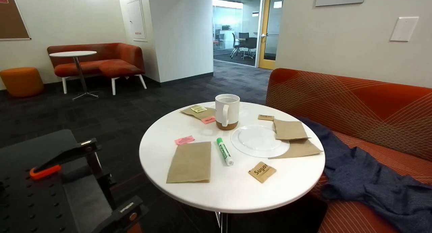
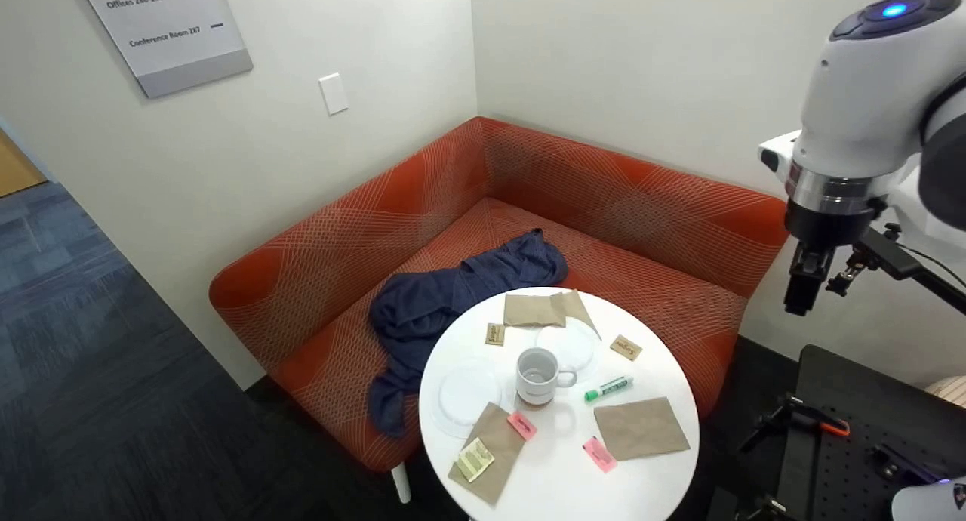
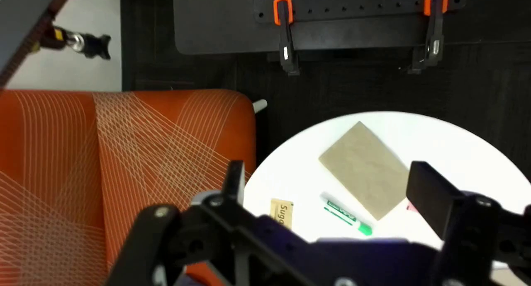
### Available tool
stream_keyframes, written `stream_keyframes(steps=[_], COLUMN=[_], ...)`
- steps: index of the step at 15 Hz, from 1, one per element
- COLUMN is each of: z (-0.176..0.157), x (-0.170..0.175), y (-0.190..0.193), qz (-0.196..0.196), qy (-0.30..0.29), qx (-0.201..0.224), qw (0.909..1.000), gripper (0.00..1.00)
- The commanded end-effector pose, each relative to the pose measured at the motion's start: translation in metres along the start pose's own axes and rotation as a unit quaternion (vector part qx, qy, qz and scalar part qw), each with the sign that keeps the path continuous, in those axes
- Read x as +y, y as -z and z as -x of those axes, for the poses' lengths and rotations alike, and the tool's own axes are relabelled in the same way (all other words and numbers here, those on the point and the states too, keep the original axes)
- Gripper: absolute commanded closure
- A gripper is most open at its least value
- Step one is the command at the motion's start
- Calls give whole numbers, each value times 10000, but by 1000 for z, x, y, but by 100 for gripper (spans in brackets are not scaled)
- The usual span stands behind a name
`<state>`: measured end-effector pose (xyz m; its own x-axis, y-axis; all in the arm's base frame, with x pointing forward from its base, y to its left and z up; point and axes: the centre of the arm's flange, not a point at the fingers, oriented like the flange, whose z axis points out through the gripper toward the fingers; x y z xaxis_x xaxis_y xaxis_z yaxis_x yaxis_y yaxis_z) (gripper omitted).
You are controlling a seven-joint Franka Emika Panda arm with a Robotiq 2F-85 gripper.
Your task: Put the green marker inside the white mug
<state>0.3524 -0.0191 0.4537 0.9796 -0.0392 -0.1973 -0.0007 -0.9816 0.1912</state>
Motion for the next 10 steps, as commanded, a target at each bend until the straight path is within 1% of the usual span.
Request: stream_keyframes(steps=[1, 5, 10], z=[-34, -58, -80], x=[-3, -7, -11], y=[-28, -68, -109], qz=[-81, -292, -493], qy=[945, 1733, 2372], qx=[155, 334, 610], qw=[9954, 9839, 9683], gripper=[0, 0, 0])
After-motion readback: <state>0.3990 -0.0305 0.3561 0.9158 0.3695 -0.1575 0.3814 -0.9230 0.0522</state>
